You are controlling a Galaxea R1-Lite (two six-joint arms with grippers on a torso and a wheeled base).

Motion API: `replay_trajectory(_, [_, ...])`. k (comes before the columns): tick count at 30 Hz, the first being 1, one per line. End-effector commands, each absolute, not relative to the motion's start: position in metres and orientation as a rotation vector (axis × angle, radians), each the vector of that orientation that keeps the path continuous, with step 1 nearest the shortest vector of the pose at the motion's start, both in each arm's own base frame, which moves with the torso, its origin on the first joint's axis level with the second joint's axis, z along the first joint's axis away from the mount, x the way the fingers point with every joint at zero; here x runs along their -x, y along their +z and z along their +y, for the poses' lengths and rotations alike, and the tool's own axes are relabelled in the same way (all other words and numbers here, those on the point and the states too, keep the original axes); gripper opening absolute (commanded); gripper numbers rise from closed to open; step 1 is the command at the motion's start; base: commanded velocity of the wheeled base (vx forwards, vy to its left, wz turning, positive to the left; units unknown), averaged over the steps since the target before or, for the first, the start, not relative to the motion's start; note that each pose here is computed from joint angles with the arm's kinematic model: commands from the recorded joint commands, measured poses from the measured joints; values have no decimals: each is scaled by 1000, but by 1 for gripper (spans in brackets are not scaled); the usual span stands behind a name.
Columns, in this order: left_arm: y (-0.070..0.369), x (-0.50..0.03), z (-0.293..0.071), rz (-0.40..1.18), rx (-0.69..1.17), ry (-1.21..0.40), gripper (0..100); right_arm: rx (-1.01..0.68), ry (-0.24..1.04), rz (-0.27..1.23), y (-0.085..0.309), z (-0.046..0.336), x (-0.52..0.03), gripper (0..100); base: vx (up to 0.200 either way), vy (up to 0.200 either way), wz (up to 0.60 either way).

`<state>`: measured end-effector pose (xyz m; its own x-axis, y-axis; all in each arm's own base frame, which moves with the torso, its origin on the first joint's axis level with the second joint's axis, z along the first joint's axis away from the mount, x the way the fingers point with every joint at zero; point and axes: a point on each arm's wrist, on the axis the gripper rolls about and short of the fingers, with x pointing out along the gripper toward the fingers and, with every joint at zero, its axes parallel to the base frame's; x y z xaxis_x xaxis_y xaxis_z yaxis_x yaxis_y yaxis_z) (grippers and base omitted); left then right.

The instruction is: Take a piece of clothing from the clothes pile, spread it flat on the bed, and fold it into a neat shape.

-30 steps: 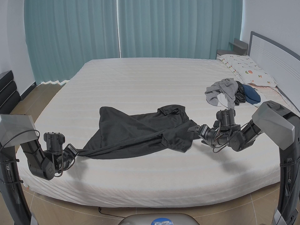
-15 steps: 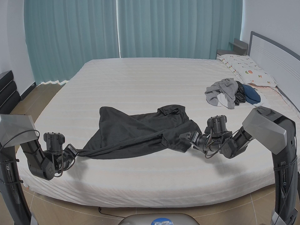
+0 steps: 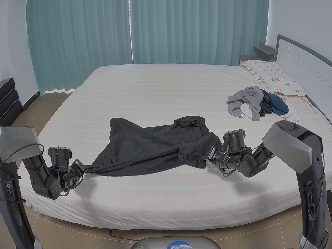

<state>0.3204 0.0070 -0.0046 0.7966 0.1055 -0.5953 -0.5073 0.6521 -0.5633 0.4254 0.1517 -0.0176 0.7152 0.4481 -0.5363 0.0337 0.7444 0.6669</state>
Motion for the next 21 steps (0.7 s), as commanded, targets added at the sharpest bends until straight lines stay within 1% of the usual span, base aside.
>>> replay_trajectory(1, [-5,-318,7,565,783,372,0,-723,231,740,7,130,-412,0,0,0,0])
replay_trajectory(4, [-4,-315,7,571,771,371,0,-735,205,736,20,113,-401,0,0,0,0])
replay_trajectory(6, [-4,-315,7,571,771,371,0,-735,205,736,20,113,-401,0,0,0,0])
replay_trajectory(7, [-1,-311,8,575,747,366,0,-748,195,744,32,98,-386,0,0,0,0])
replay_trajectory(11, [0,-302,8,608,681,355,0,-762,220,777,48,82,-358,0,0,0,0])
replay_trajectory(15, [1,-297,9,623,646,353,0,-758,212,804,54,74,-341,0,0,0,0])
replay_trajectory(16, [1,-292,8,647,617,351,0,-743,197,823,55,67,-331,0,0,0,0])
replay_trajectory(18, [0,-285,8,684,576,346,0,-724,184,839,55,61,-324,0,0,0,0])
replay_trajectory(20, [0,-285,8,684,576,346,0,-724,184,839,55,61,-324,0,0,0,0])
replay_trajectory(21, [1,-276,6,749,532,343,0,-665,157,889,50,48,-309,0,0,0,0])
